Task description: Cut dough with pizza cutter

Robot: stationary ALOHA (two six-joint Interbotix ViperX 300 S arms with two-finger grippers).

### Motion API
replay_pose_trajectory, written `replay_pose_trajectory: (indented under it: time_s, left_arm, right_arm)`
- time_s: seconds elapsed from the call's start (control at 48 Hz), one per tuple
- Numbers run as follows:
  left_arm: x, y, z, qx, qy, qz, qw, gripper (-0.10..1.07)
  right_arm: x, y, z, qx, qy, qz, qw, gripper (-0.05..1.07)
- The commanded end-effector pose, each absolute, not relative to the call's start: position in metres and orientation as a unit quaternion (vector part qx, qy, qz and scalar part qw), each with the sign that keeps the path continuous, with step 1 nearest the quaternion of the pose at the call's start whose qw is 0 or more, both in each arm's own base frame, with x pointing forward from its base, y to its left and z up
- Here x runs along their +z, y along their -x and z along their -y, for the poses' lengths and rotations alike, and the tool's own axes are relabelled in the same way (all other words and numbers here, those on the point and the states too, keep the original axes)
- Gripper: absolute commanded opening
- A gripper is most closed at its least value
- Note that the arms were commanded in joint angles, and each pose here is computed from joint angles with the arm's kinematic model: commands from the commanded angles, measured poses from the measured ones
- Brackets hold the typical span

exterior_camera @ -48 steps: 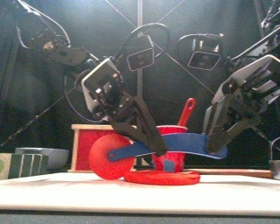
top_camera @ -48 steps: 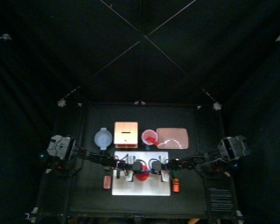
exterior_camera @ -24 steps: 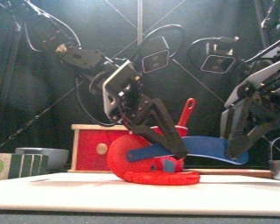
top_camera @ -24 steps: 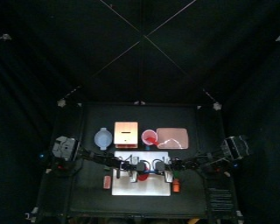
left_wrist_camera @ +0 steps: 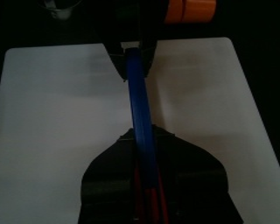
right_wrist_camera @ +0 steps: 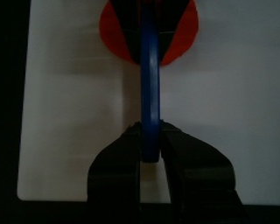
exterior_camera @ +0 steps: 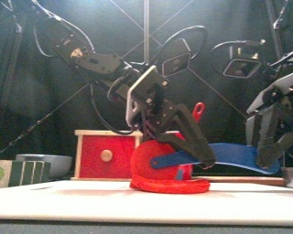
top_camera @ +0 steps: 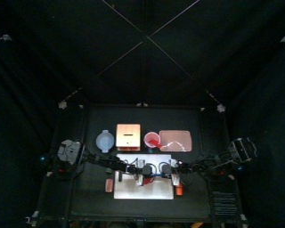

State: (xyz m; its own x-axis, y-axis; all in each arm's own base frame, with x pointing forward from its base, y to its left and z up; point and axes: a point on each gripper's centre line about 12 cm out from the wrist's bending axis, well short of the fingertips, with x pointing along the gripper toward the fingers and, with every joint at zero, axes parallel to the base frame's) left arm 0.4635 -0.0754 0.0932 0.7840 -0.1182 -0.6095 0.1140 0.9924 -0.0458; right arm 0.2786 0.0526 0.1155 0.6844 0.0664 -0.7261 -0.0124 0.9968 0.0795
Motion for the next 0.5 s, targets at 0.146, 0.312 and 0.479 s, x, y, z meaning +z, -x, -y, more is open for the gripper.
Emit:
replay_pose_trajectory:
  time_s: [0.146, 0.312, 0.479]
  left_arm:
    - [0.097, -0.477, 0.080, -0.066, -0.001, -0.311, 0.948, 0.46]
    - [0.096, -0.482, 0.078, -0.063, 0.001, -0.309, 0.949, 0.46]
    - [0.094, -0.487, 0.077, -0.062, 0.001, -0.308, 0.949, 0.46]
  right_arm:
    - [0.127, -0.272, -0.054, 0.028, -0.037, -0.379, 0.924, 0.36]
    - [0.129, -0.265, -0.053, 0.030, -0.037, -0.375, 0.926, 0.36]
    - [0.129, -0.257, -0.052, 0.032, -0.038, -0.375, 0.926, 0.36]
